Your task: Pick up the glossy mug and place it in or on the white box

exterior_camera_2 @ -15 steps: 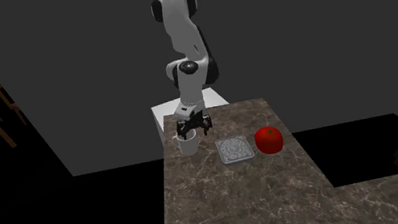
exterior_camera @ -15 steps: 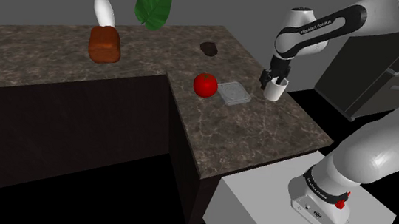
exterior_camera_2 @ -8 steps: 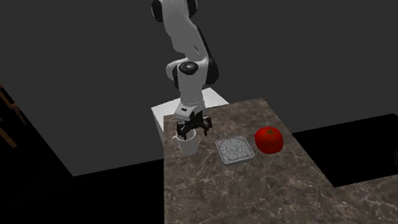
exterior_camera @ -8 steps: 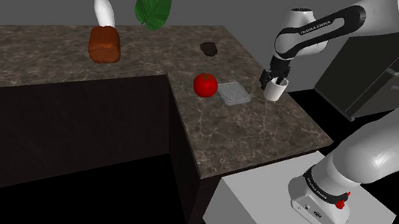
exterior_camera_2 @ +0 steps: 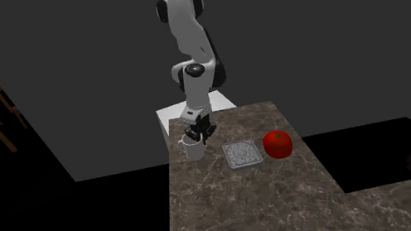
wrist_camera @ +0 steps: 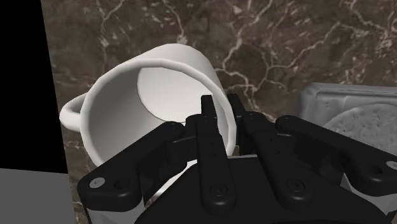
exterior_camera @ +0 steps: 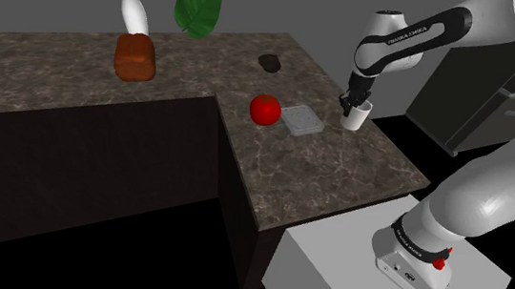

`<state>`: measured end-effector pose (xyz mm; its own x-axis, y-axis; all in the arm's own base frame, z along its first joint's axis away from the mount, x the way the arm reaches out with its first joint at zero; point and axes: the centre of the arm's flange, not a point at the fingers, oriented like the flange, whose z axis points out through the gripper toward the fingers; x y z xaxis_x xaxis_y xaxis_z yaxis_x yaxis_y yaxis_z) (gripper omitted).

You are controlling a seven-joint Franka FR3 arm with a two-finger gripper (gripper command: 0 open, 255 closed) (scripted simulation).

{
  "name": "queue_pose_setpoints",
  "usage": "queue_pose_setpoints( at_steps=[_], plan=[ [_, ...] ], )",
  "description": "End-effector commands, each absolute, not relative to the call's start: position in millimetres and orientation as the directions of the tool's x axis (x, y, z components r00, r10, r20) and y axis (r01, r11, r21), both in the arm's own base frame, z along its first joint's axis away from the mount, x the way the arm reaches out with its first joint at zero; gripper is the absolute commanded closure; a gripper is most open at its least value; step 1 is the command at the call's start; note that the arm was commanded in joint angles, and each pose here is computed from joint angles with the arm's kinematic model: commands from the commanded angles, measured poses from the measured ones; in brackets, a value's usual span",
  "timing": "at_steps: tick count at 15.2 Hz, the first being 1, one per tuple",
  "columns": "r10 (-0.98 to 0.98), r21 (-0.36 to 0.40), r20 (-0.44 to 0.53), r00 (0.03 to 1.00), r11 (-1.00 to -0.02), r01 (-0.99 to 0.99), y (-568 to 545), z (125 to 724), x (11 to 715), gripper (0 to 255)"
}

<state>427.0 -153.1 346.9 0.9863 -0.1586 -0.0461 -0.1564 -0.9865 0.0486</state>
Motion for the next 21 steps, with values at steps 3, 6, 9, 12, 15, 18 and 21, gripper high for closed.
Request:
queue_pose_setpoints(
  at_steps=[3, 6, 9, 12, 15, 18, 21],
  plan=[
    [-0.159, 0.049, -0.047, 0.986, -0.986, -0.157, -153.2, 351.9, 426.9, 255],
    [-0.159, 0.049, -0.047, 0.986, -0.986, -0.157, -153.2, 367.7, 426.9, 255],
    [-0.159, 0.049, -0.047, 0.986, -0.986, -0.157, -153.2, 383.6, 426.9, 255],
    [-0.159, 0.049, -0.047, 0.986, -0.986, -0.157, -153.2, 399.4, 426.9, 255],
    [-0.159, 0.049, -0.047, 0.986, -0.986, -0.157, -153.2, 415.3, 426.9, 255],
    [-0.159, 0.049, -0.047, 0.986, -0.986, -0.157, -153.2, 431.1, 426.9, 255],
    [-0.159, 0.049, -0.047, 0.986, -0.986, -0.157, -153.2, 446.9, 426.9, 255]
  ],
)
